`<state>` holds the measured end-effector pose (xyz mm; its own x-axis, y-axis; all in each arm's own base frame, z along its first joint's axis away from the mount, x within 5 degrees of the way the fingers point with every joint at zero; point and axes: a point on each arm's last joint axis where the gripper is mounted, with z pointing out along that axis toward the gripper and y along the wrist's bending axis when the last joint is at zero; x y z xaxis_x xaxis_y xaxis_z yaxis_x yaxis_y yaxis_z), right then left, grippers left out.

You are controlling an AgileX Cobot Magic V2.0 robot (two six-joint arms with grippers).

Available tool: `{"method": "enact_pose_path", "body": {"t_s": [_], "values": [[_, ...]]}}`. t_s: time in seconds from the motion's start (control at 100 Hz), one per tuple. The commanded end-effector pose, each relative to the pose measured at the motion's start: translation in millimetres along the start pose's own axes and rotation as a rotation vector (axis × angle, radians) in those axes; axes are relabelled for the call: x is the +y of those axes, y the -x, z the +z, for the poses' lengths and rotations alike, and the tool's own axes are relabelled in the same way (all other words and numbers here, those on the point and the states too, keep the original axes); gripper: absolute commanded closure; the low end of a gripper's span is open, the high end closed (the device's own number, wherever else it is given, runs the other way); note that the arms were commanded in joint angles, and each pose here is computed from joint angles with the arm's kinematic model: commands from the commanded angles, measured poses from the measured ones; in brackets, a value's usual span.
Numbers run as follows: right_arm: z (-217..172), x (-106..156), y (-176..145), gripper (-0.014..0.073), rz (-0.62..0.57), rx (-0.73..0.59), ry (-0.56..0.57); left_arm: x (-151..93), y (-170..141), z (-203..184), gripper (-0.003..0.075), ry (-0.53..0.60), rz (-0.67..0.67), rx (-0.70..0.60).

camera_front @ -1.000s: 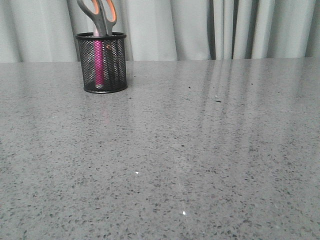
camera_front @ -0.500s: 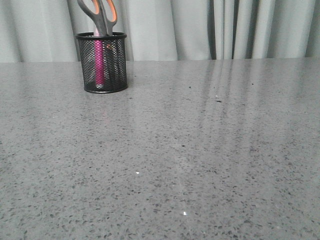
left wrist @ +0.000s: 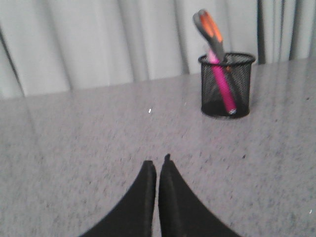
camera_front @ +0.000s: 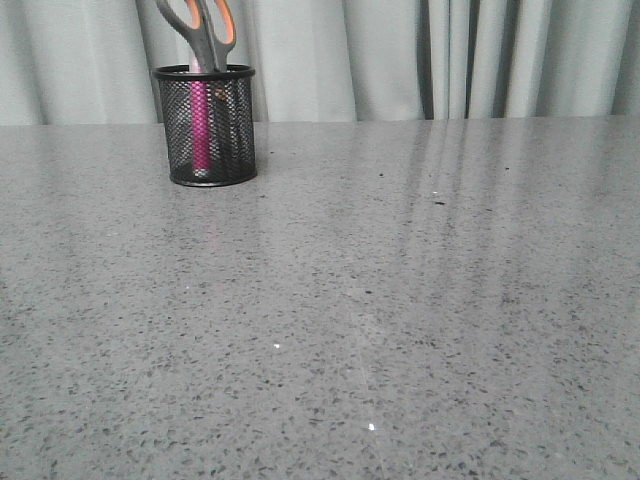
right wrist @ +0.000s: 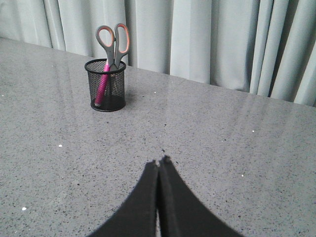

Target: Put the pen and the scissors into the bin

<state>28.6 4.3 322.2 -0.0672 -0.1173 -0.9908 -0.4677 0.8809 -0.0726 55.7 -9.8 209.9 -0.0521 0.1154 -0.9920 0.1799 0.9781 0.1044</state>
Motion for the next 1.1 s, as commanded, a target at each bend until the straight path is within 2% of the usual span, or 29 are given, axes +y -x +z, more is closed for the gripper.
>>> {"method": "enact_pose_path", "body": {"t_s": [0.0, 0.09, 1.09], "values": [[-2.0, -0.6, 13.8, 0.0656, -0.025, -0.090, -0.001, 0.8, -9.3, -2.5, 0.0732, 0.036, -0.046, -0.004], [-2.0, -0.5, 13.8, 0.0656, -0.023, -0.090, 0.000, 0.2, -30.6, -1.3, 0.0732, 0.053, -0.053, 0.144], [-0.5, -0.4, 11.2, 0.0656, -0.025, -0.080, -0.006, 0.5, -34.9, -0.2, 0.0732, 0.067, -0.054, 0.127]]}}
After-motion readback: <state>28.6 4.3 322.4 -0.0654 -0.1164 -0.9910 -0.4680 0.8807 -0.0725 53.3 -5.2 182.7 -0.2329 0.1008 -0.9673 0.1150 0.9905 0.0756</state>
